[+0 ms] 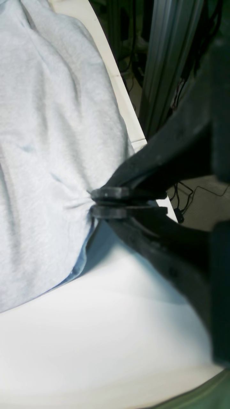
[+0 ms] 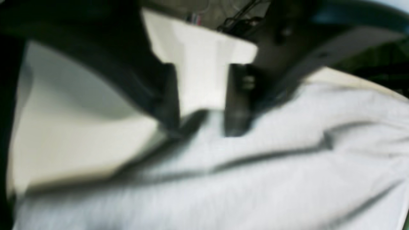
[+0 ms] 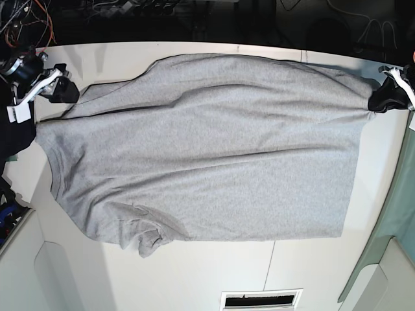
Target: Layout the t-shirt on the table in an organized manner, then fold the t-shirt properly
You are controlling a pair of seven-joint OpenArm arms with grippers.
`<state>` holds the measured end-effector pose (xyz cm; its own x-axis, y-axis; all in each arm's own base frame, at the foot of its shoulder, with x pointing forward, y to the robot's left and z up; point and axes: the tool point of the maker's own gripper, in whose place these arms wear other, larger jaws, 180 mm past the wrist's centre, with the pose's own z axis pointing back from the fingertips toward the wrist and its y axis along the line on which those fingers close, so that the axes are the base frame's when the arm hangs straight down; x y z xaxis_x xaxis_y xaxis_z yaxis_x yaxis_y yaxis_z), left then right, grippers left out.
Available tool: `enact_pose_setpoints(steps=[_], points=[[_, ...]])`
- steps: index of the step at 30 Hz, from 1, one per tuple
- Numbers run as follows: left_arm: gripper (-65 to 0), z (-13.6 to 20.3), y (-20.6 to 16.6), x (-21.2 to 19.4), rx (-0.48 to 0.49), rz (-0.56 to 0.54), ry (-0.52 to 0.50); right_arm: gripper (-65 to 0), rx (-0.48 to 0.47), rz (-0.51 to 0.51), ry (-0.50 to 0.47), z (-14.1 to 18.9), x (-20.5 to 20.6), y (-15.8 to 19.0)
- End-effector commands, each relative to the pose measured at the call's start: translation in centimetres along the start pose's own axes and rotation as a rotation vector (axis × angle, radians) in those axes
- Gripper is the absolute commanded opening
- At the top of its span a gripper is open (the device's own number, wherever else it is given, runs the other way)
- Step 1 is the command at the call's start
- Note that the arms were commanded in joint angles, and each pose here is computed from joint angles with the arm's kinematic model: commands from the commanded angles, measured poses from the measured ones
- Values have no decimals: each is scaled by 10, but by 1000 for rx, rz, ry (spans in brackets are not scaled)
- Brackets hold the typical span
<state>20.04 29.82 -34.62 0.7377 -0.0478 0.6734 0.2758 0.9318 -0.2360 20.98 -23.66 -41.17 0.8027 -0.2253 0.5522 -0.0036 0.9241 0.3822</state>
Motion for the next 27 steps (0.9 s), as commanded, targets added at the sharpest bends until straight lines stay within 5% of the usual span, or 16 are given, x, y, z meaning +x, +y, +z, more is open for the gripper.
enact_pose_setpoints(steps=[1, 6, 19, 21, 24, 27], points=[[-650, 5, 0, 15, -8, -31, -36, -359, -1, 17, -36, 6, 7, -2], [-650, 4, 0, 13, -8, -22, -36, -357, -52, 14, -77, 4, 0, -7], [-650, 1, -1, 4, 1, -13, -21, -365, 20, -99, -84, -46, -1, 9], [-650, 1, -1, 3, 1, -13, -21, -437, 22, -113, -96, -48, -1, 8], [-650, 1, -2, 7, -1, -13, -38, -631, 22, -113, -92, -48, -2, 8], [-650, 1, -2, 8, -1, -13, -41, -650, 27, -105, -61, -46, -4, 9]])
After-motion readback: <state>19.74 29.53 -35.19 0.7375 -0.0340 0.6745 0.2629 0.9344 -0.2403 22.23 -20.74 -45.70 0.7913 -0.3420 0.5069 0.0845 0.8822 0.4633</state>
